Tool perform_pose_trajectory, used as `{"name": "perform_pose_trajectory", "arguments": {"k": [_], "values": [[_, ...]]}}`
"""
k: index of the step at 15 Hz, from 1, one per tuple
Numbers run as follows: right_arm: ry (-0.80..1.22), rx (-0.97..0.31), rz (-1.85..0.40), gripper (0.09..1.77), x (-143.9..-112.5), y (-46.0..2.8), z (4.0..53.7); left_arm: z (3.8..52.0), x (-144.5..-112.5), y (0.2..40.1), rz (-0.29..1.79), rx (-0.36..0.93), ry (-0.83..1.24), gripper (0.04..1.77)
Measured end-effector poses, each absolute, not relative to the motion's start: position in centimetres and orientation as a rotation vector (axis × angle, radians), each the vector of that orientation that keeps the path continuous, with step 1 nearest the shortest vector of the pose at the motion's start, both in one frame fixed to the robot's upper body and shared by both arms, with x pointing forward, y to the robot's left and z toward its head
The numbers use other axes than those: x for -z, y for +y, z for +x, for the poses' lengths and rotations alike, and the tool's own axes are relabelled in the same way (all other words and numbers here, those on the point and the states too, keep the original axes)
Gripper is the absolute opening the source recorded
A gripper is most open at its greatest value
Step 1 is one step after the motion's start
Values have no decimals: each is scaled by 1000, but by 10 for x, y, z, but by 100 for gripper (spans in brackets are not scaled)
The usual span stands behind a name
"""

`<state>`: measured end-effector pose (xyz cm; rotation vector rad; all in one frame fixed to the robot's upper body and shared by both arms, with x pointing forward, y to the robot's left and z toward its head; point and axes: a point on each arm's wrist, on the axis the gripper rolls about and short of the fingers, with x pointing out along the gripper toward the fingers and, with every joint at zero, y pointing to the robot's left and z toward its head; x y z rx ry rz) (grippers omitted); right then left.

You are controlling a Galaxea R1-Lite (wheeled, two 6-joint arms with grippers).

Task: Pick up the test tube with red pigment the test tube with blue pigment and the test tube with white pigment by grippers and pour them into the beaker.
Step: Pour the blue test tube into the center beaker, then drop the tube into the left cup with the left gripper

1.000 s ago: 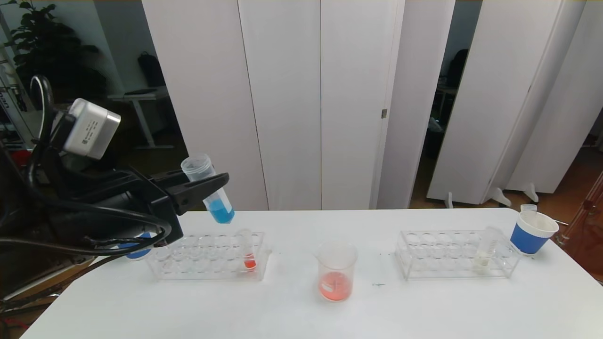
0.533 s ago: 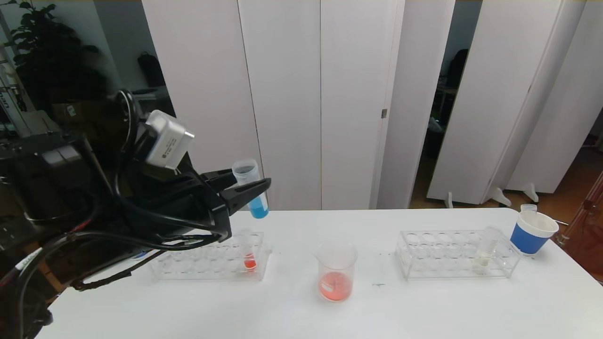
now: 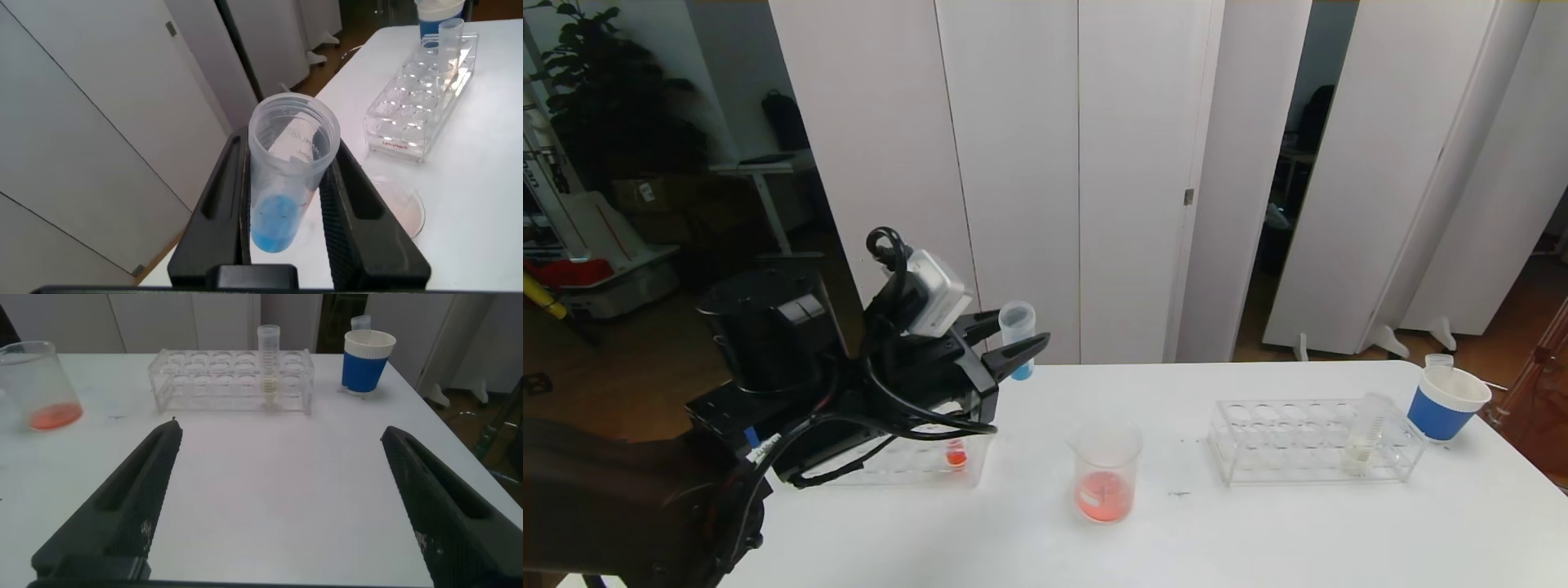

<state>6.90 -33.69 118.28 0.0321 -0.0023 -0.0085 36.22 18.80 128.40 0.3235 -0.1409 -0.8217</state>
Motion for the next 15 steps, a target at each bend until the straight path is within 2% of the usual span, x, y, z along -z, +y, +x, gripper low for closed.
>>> {"name": "perform_pose_trajectory", "arguments": {"k": [5,15], "values": [[-2,8,32,175,-1183,-337,69,373,-1257,172,477,850,-159,58],[-1,8,32,175,-1183,-337,69,386,-1230,150,741,853,-319,58]]}}
